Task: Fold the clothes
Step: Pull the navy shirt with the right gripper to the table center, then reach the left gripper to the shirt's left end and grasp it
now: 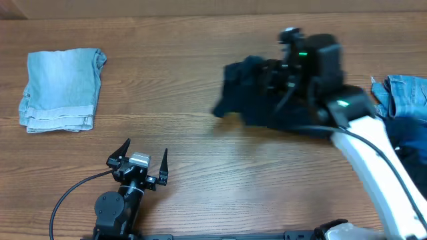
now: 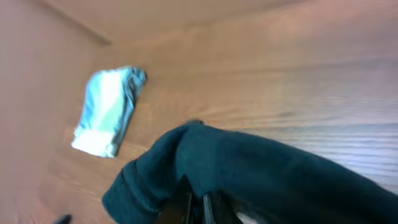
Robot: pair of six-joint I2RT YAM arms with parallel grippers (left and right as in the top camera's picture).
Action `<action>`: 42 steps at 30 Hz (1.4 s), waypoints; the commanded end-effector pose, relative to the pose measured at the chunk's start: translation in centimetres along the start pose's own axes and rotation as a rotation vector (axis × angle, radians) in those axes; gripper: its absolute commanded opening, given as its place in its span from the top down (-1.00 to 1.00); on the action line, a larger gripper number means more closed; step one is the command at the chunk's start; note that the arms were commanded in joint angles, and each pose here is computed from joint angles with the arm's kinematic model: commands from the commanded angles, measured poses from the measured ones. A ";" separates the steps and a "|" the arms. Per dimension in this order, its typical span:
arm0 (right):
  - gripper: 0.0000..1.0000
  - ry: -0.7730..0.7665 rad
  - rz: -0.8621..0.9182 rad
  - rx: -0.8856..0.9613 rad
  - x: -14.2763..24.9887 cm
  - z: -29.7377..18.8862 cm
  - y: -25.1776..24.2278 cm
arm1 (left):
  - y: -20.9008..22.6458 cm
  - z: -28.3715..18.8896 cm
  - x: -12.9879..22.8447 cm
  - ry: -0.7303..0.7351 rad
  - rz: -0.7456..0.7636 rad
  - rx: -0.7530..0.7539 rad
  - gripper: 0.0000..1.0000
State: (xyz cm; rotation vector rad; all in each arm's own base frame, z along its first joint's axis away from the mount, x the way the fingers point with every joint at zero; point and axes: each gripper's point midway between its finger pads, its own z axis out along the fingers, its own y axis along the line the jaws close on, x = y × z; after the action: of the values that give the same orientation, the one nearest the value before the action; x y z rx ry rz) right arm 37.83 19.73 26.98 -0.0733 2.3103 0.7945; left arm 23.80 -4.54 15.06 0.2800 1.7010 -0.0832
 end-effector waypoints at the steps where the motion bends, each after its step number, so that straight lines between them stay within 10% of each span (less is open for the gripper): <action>1: 0.92 0.059 0.000 0.013 1.3 4.1 0.2 | -0.1 0.0 0.0 -0.004 -0.018 0.005 -1.00; 5: 0.92 0.105 -0.034 -0.033 3.0 6.0 2.2 | -0.1 0.0 0.0 -0.004 -0.018 0.005 -1.00; 7: -0.52 0.120 -0.055 -0.054 3.8 6.2 3.4 | -0.1 0.0 0.0 -0.004 -0.018 0.005 -1.00; 9: -0.66 0.134 -0.055 -0.048 4.1 6.0 3.3 | -0.1 0.0 0.0 -0.004 -0.018 0.005 -1.00; 26: -0.74 0.272 -0.064 0.252 7.7 4.4 -3.2 | -0.8 0.0 -0.1 -0.010 -0.020 0.046 -1.00; 34: -0.79 0.269 -0.061 0.251 7.6 4.4 -3.2 | -4.3 -0.9 -0.9 0.010 -0.280 0.259 -1.00; 42: -0.88 0.276 -0.048 0.254 7.8 4.4 -3.2 | -1.2 -2.2 -8.5 0.141 -0.326 0.118 -1.00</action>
State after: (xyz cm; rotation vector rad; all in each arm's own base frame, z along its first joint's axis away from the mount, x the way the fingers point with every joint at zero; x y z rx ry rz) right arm 34.82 20.93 16.08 -0.1470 2.6906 0.4723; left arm 21.45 -7.00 22.01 0.1510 1.7974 -0.4326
